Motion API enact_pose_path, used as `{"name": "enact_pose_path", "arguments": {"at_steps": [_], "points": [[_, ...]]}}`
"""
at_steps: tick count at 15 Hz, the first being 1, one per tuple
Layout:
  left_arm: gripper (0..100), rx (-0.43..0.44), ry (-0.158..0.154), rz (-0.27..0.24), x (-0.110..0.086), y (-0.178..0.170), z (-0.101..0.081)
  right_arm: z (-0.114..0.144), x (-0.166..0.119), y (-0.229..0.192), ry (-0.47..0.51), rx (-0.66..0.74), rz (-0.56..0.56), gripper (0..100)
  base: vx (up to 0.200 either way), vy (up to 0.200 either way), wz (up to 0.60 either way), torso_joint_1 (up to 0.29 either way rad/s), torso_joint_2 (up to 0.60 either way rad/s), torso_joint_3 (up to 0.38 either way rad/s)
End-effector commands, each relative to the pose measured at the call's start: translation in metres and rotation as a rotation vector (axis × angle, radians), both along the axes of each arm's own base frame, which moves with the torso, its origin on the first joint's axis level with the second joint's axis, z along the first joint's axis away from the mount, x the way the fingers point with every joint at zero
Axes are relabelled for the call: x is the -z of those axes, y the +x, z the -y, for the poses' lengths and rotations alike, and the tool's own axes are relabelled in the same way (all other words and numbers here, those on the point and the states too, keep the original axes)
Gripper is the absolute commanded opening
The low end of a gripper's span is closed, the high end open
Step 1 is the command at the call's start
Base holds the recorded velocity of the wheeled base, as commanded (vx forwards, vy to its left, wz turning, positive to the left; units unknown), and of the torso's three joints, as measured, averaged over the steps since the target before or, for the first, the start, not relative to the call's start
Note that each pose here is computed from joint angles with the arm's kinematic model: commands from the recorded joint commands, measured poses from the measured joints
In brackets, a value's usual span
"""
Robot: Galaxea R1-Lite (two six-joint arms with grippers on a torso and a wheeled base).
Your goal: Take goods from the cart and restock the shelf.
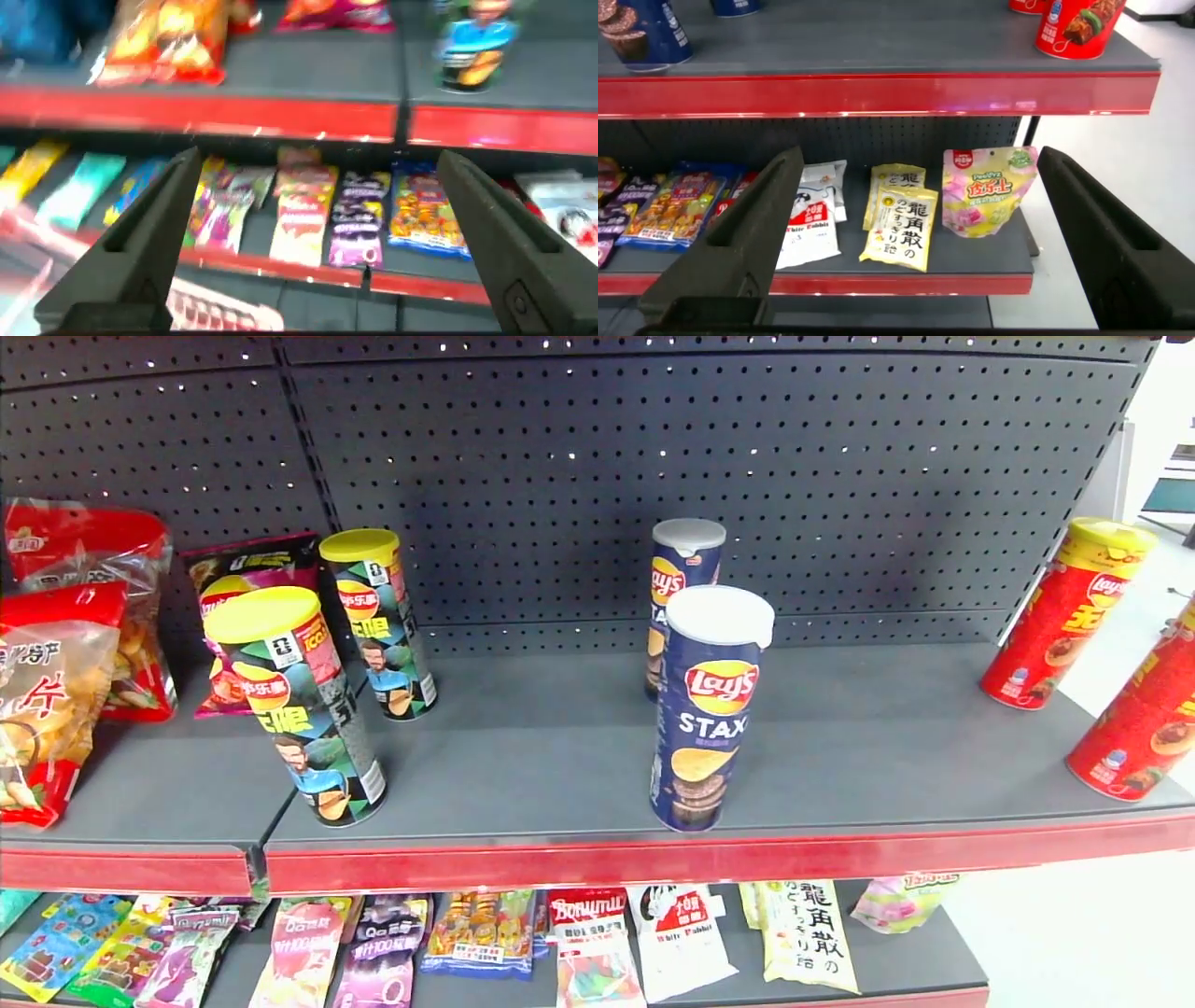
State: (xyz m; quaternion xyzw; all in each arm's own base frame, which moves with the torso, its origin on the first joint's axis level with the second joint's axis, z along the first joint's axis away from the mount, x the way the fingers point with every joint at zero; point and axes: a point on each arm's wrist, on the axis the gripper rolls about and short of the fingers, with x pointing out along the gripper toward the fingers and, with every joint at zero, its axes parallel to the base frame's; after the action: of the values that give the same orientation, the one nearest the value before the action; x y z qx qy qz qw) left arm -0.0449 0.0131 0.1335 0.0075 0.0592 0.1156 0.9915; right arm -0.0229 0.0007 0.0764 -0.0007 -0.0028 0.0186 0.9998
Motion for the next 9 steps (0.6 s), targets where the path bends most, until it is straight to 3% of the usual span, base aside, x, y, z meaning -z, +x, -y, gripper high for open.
{"name": "enact_pose_path", "arguments": {"at_steps": [1,3,4,5,6,7,9], "points": [[100,-0.025,-0.044,0.02,0.004,0.002,0.002,0.0,0.0,0.0,-0.002,-0.001,0.001,100,0.0,0.0,0.0,0.0,0.0,0.0],[100,0.055,-0.068,0.007,0.013,0.008,0.004,0.0,0.0,0.0,-0.002,-0.001,0.001,100,0.0,0.0,0.0,0.0,0.0,0.0],[100,0.167,-0.075,0.016,0.031,0.019,0.008,0.0,0.0,0.0,0.001,-0.001,-0.001,100,0.0,0.0,0.0,0.0,0.0,0.0],[100,0.244,-0.031,0.042,0.048,0.028,0.01,0.0,0.0,0.0,0.0,-0.001,-0.001,100,0.0,0.0,0.0,0.0,0.0,0.0],[100,0.306,-0.012,0.07,0.051,0.03,0.012,0.0,0.0,0.0,0.0,-0.001,0.001,100,0.0,0.0,0.0,0.0,0.0,0.0],[100,0.423,-0.028,-0.007,0.057,0.029,0.014,0.0,0.0,0.0,0.0,-0.001,0.001,100,0.0,0.0,0.0,0.0,0.0,0.0],[100,0.42,-0.025,0.011,0.055,0.029,0.014,0.0,0.0,0.0,0.0,-0.001,-0.001,100,0.0,0.0,0.0,0.0,0.0,0.0]]}}
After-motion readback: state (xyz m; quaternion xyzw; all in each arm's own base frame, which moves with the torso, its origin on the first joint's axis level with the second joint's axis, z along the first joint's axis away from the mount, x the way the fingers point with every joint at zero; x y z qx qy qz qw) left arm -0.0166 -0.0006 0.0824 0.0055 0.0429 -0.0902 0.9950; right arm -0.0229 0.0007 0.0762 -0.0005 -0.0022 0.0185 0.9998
